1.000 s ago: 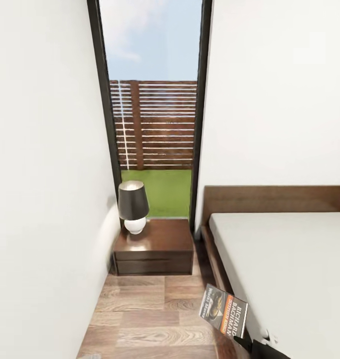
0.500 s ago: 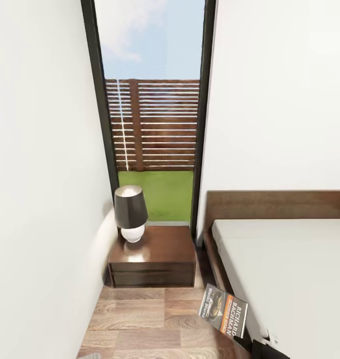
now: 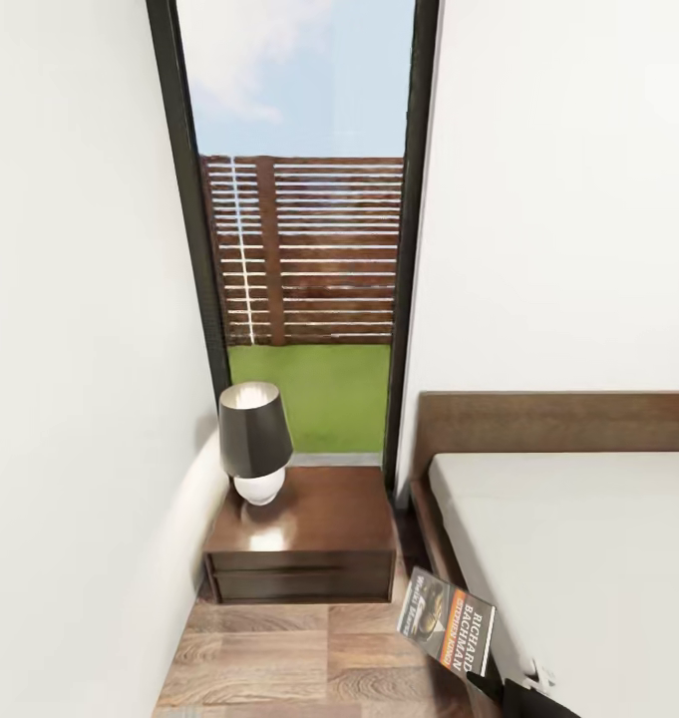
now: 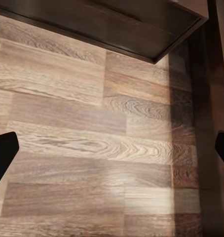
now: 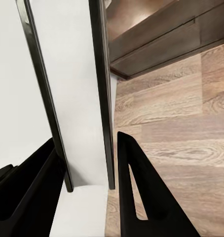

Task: In the bedroom, move the book from the bed onto either nightstand, and place the two sandals side by side next to the bed.

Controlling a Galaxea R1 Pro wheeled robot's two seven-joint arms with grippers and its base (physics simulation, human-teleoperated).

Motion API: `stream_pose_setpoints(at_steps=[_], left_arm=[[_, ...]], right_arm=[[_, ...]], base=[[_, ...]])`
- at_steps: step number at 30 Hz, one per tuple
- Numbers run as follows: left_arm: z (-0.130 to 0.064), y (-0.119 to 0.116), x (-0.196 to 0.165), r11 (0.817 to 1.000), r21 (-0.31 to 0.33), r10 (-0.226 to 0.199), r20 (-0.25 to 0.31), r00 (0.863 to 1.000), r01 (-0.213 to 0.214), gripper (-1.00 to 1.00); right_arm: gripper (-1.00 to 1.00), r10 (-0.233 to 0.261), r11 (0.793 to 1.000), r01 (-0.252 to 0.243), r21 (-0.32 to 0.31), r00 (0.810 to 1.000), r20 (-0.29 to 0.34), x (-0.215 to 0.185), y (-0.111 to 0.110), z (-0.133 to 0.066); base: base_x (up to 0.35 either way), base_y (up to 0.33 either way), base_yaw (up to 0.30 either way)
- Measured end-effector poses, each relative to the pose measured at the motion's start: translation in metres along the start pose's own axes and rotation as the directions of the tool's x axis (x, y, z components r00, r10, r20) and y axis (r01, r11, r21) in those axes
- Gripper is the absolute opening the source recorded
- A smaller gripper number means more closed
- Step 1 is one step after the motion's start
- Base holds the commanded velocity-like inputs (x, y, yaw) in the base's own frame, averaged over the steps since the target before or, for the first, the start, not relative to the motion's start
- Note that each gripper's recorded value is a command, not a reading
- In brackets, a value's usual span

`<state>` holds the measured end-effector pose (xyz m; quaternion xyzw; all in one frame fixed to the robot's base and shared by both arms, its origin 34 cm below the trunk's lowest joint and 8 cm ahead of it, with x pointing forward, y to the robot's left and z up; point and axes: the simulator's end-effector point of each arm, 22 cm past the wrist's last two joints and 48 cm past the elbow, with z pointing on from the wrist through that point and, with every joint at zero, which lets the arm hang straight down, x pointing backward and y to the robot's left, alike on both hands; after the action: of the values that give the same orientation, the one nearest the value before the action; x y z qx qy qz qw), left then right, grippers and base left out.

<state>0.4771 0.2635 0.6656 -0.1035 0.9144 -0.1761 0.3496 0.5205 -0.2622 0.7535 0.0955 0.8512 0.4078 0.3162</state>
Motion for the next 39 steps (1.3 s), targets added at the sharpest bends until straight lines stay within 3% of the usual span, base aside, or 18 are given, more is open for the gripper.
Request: stream_pose_setpoints(at_steps=[39], left_arm=[[0.0000, 0.0000, 0.0000, 1.000, 0.000, 0.000, 0.000, 1.000, 0.000, 1.00]], right_arm=[[-1.00, 0.000, 1.000, 0.000, 0.000, 1.000, 0.000, 0.0001, 0.0000, 0.0000]], base=[[0.332, 0.000, 0.000]])
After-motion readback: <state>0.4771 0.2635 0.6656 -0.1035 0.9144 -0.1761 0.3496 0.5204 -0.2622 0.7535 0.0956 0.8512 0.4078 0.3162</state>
